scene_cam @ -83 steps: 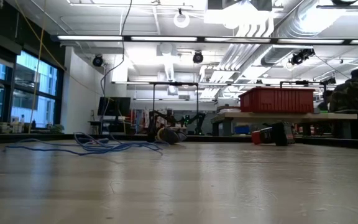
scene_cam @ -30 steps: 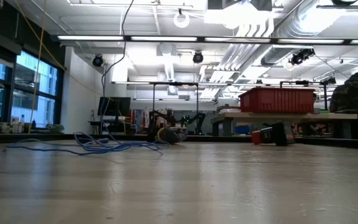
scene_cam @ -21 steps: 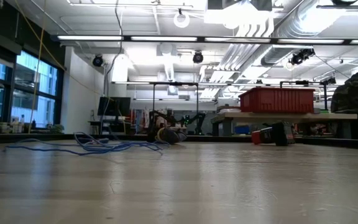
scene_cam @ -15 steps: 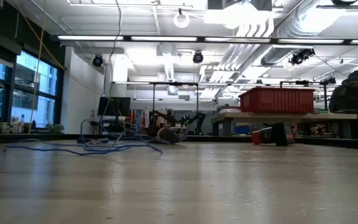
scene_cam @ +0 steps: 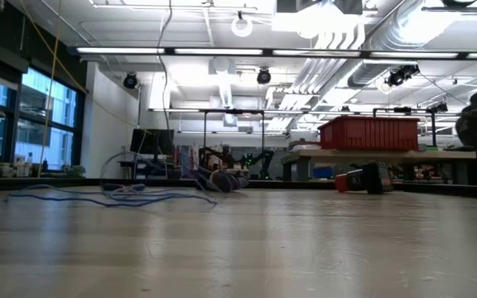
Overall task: Coil cords
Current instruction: Coil the blue wire onto the black spool
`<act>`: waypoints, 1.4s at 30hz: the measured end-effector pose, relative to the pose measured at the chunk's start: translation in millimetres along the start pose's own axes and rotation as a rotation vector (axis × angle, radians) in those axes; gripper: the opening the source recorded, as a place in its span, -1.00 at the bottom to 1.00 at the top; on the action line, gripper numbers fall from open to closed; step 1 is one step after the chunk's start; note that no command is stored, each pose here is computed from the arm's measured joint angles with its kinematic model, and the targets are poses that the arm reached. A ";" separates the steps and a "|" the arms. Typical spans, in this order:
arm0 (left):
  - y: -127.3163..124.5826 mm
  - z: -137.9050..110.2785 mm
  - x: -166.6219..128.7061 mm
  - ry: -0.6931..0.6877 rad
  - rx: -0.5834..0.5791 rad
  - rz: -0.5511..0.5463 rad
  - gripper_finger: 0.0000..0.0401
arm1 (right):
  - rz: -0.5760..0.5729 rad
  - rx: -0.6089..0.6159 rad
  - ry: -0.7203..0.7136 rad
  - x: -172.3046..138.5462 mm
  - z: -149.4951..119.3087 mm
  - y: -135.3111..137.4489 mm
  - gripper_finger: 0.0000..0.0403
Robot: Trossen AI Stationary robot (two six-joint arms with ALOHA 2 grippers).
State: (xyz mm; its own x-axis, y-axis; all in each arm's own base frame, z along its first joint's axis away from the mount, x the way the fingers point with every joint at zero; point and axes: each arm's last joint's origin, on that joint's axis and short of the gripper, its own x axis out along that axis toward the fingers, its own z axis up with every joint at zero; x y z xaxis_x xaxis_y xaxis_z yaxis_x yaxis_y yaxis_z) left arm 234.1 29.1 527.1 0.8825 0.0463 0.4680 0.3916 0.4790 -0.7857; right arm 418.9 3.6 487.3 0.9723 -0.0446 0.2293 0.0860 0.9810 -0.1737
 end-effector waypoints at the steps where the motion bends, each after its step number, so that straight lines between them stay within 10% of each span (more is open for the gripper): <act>1: -0.5 -1.7 0.5 -0.001 -0.004 0.000 -1.00 | 0.001 -0.007 -0.002 -0.3 0.8 -0.3 -1.00; 42: -15.6 -32.4 -13.7 0.130 -0.101 0.100 -1.00 | -0.022 -0.070 -0.124 -2.7 17.3 -25.7 -1.00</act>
State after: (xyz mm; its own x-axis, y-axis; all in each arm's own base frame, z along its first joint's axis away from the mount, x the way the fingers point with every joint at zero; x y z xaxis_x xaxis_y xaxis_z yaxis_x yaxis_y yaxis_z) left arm 224.3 -7.3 519.8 0.9420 -0.0281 0.3346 0.3188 0.3874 -0.8650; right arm 410.3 -18.3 507.7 0.9361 -0.0382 0.3496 0.1262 0.9643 -0.2326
